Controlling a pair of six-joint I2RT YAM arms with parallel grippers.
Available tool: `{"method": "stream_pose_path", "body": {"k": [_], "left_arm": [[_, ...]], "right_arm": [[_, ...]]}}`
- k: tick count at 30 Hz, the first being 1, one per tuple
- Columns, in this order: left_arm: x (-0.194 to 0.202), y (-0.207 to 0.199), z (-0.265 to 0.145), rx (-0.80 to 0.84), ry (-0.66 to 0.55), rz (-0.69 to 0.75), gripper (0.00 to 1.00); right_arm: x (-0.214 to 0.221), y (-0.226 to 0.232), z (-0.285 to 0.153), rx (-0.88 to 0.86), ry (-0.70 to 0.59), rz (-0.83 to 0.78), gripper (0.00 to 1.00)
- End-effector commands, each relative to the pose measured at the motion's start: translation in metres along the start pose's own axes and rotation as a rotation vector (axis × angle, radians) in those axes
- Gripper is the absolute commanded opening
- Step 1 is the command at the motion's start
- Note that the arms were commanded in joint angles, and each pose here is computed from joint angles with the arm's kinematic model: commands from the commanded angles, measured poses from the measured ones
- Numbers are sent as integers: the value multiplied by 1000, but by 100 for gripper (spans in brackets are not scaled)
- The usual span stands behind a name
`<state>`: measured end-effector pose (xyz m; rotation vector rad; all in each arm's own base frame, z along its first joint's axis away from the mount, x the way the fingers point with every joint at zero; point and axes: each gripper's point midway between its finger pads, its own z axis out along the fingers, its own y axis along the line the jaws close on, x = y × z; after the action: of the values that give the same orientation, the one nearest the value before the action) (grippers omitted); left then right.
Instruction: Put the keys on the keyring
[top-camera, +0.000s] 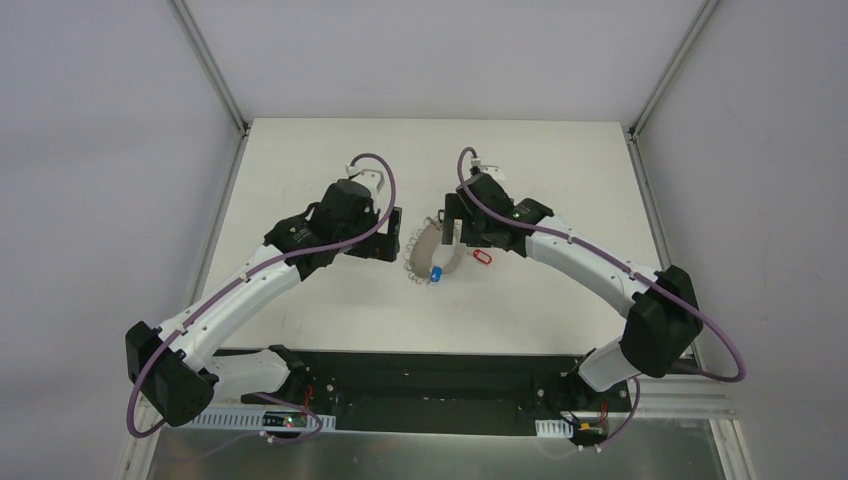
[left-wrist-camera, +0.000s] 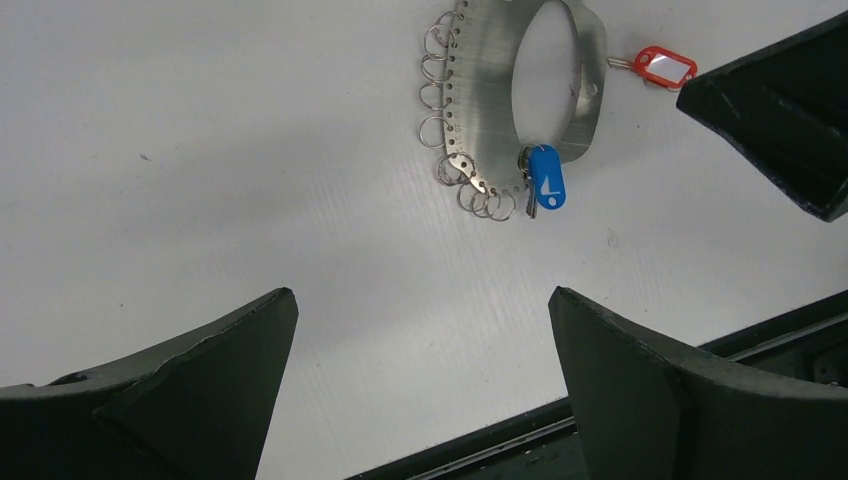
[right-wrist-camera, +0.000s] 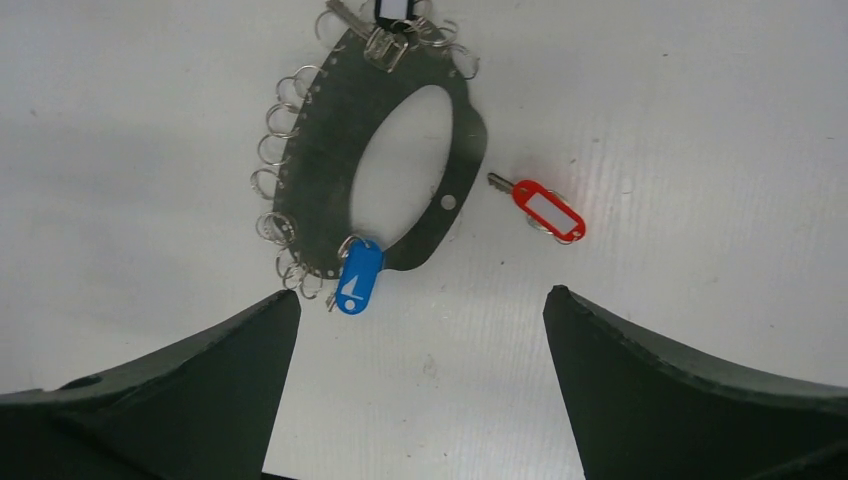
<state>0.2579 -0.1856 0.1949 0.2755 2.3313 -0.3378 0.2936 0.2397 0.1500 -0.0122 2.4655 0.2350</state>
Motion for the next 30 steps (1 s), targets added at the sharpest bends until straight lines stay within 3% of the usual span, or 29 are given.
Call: {"method": "stream_pose_path", "body": {"k": [1,6,15,26,30], "left_arm": [[-1,9,0,-50,-16,-13,99],[1,7,-1,-32,-10,-24,99],[3,4,-6,-8,-18,-37,99],[7,-2,-6,30,-8,-53,99],[7,-4,-7,41,-11,-58,99]], "right_arm": [[-3,35,1,-181,-10,22,95],[-12,28,25,-143,-43,-35,91],[-29,-5,65,-139,-4,36,69],[-24,-10,89,-200,60,-56,44],[-23,-17,97,-210,79,-74,40]]}}
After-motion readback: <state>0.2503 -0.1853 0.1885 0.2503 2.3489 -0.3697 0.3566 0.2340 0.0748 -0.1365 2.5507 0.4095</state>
